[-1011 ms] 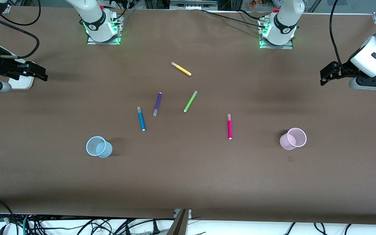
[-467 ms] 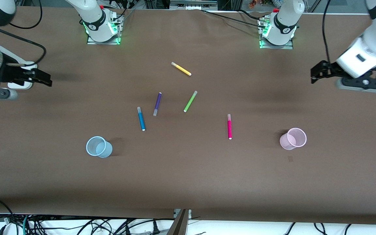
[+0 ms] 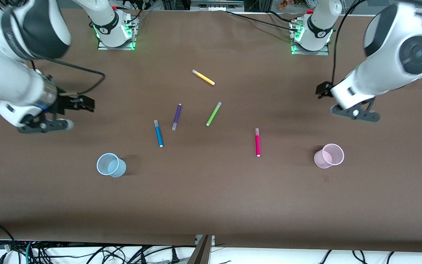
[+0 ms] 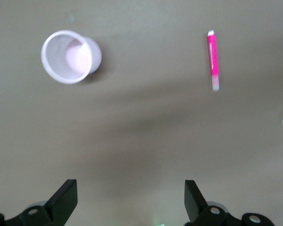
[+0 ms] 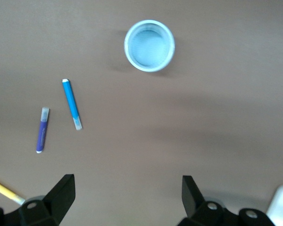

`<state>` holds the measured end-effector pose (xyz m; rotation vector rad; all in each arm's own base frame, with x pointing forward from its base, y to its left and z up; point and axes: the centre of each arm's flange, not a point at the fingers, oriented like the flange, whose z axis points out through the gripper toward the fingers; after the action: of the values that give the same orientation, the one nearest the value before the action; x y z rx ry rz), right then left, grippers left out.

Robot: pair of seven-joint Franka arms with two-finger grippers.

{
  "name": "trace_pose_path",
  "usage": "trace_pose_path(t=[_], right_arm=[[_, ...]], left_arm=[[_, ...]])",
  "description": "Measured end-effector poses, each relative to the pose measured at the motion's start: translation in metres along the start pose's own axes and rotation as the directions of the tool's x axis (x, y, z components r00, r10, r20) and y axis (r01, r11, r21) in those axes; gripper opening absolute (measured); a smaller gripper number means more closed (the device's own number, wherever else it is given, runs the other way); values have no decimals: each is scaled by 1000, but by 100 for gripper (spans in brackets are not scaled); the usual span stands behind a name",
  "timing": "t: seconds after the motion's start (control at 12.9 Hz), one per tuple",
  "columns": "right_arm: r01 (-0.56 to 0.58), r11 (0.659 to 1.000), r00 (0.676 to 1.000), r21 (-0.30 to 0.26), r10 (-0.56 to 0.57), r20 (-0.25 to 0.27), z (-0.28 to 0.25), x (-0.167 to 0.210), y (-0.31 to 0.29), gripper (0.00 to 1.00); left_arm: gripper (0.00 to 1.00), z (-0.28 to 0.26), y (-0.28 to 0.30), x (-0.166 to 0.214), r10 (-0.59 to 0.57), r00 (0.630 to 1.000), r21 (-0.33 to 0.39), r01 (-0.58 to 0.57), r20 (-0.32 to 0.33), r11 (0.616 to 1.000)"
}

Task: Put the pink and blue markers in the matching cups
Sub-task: 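Lower the right gripper to blue marker while the left gripper lowers to pink, then grasp the blue marker with the right gripper while the left grasps pink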

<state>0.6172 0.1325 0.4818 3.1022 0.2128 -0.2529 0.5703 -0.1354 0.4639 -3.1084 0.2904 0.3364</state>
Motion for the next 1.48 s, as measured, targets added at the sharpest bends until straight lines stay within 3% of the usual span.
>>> trace_pose_path(t=[0.39, 0.78, 1.17, 1.24, 1.48], right_arm=[[101, 995, 994, -5, -102, -30, 124, 59, -92, 100], [120, 992, 991, 32, -117, -72, 210, 85, -129, 100], [162, 987, 986, 19, -161, -46, 270, 83, -163, 97], [165, 986, 986, 16, -165, -36, 276, 81, -165, 94], [166, 986, 986, 13, -165, -15, 287, 77, -165, 55]], left_arm=[[100, 134, 54, 62, -19, 995, -72, 13, -93, 997], [100, 222, 136, 70, 2, 994, -30, -5, -113, 1000], [100, 286, 161, 66, 38, 986, -17, -41, -160, 999], [92, 291, 160, 66, 55, 986, -4, -56, -161, 998], [57, 289, 162, 66, 96, 980, 30, -92, -176, 995]])
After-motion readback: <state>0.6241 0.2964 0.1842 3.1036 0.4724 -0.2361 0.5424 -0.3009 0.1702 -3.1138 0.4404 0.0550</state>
